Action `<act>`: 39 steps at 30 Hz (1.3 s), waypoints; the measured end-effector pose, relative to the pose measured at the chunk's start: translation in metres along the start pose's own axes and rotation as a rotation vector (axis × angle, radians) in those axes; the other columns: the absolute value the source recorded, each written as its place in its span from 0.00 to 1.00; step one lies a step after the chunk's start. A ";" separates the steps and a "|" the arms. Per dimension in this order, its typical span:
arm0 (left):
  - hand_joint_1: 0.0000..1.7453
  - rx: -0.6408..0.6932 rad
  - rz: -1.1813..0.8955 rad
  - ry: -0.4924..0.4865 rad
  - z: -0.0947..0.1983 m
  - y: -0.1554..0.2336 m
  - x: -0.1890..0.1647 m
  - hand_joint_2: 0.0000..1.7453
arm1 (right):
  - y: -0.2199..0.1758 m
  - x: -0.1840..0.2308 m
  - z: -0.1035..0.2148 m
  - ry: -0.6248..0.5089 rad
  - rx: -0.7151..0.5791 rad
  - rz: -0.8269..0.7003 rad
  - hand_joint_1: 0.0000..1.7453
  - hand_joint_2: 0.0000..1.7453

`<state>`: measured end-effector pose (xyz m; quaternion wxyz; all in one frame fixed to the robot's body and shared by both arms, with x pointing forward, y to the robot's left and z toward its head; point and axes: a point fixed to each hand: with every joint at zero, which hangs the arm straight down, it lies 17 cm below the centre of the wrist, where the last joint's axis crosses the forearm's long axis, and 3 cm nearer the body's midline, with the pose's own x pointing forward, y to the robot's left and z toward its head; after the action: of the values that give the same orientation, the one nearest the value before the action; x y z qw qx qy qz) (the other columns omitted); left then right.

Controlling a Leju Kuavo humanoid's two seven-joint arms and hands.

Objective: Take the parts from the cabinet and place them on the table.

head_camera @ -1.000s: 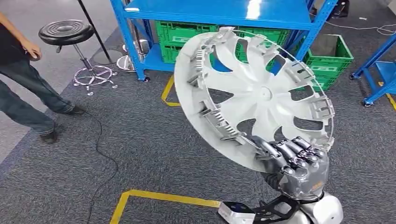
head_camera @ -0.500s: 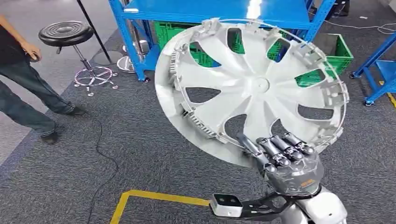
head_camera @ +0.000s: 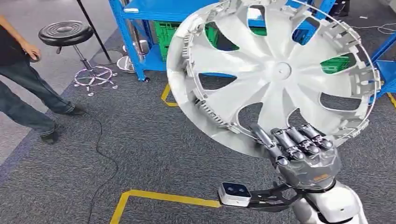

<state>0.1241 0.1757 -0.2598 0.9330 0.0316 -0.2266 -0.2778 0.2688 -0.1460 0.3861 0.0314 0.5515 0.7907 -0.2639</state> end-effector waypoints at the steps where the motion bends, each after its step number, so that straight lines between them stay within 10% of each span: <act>1: 0.00 0.000 0.000 0.000 0.000 0.000 0.000 1.00 | 0.000 0.000 0.000 0.002 0.000 -0.001 1.00 1.00; 39: 0.00 -0.005 -0.009 -0.008 0.000 -0.002 0.003 1.00 | -0.005 0.012 -0.005 0.084 -0.023 -0.112 1.00 1.00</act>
<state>0.1260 0.1725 -0.2588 0.9309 0.0293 -0.2295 -0.2827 0.2611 -0.1350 0.3887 -0.0102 0.5165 0.8240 -0.2328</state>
